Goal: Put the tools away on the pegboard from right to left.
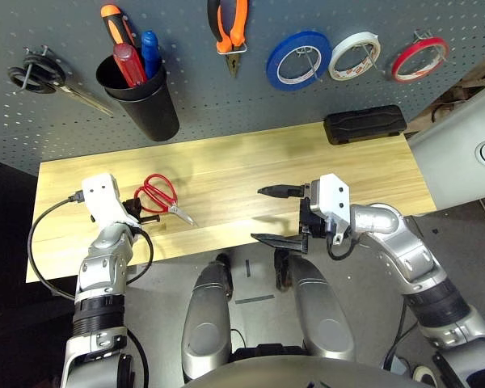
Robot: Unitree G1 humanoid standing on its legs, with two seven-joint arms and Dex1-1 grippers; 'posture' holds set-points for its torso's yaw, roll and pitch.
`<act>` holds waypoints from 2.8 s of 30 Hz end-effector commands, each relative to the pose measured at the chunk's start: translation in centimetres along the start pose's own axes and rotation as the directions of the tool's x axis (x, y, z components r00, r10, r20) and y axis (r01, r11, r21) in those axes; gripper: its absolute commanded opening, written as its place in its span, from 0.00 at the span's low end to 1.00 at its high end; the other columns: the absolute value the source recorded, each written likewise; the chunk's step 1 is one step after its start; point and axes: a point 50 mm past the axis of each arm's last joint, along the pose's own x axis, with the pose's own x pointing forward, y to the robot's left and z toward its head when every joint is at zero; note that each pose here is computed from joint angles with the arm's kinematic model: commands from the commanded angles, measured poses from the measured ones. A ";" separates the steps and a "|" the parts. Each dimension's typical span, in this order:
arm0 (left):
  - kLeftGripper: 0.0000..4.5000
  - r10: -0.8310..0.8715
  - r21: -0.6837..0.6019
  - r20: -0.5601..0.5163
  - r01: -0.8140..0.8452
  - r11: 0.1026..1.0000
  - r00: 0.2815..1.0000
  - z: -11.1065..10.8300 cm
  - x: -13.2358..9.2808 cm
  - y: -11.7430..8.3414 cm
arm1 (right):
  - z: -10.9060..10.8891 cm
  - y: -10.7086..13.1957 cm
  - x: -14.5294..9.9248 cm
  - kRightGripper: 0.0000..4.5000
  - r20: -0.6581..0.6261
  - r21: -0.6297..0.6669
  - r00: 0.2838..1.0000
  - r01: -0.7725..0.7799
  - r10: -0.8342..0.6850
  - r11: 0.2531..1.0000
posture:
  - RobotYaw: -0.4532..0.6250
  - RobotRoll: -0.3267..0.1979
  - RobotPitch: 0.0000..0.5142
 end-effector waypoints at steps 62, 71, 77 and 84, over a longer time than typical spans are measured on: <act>0.00 0.019 -0.053 0.516 0.010 0.999 0.857 11.4 2.5 4.2 | 7.1 -4.4 -7.2 1.00 0.328 0.031 0.931 0.156 -0.157 0.987 | 0.38 0.62 0.15; 0.64 -0.056 -0.002 0.458 0.064 0.998 0.887 8.9 3.0 2.5 | 6.6 -3.9 -6.6 1.00 0.345 0.053 0.914 0.210 -0.215 0.976 | 0.37 0.62 0.16; 0.99 -0.049 0.035 0.400 0.038 0.999 0.915 5.5 1.9 2.4 | 5.1 -4.3 -6.4 1.00 0.307 0.072 0.910 0.269 -0.278 0.960 | 0.38 0.62 0.16; 0.99 -0.093 0.054 0.357 0.079 0.995 0.929 2.5 0.8 1.2 | 0.2 -5.3 -5.8 1.00 0.101 0.156 0.871 0.464 -0.481 0.872 | 0.42 0.62 0.15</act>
